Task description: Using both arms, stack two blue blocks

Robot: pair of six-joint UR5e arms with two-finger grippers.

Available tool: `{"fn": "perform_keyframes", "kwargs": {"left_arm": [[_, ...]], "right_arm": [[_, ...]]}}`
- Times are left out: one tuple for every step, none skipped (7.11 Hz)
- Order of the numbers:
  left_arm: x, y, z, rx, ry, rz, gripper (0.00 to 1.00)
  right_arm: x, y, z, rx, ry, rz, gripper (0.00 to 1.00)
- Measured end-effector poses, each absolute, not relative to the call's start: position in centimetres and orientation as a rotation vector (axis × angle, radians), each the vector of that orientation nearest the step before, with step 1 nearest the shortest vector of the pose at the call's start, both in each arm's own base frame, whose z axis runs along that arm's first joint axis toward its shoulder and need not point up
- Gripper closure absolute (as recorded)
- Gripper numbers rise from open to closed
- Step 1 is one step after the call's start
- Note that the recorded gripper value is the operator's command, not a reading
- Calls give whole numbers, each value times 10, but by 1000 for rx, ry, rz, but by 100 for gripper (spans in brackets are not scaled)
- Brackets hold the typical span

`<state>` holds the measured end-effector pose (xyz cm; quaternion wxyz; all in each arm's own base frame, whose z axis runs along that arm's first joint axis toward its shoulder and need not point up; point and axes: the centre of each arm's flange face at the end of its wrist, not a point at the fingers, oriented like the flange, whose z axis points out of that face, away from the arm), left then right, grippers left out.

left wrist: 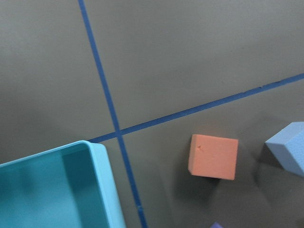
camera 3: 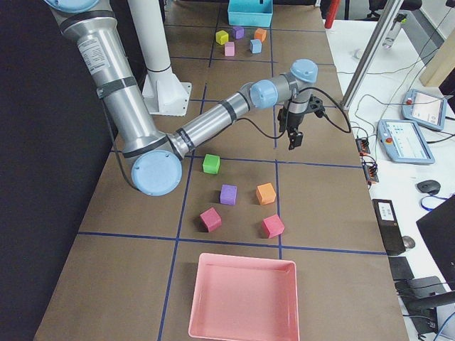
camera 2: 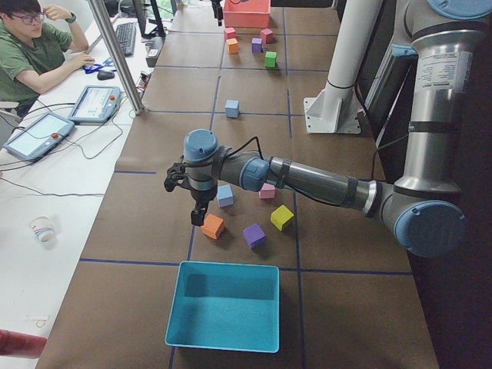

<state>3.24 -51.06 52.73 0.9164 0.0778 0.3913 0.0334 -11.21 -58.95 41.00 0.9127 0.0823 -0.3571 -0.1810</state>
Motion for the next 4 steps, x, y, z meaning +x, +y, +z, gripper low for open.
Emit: {"fn": "perform_keyframes", "kwargs": {"left_arm": [[62,-510,515,122,836,-54,0],[88,-507,508,87,857,-162,0],[116,-503,504,65,858,-254,0],[154,-497,502,51,837,-325,0]], "right_arm": [[-50,-573,464,183,-727,-436,1],[0,-553,509,194,-740,-473,1],[39,-528,548,195,-752,-488,1],[60,-507,574,184,-758,-479,1]]}}
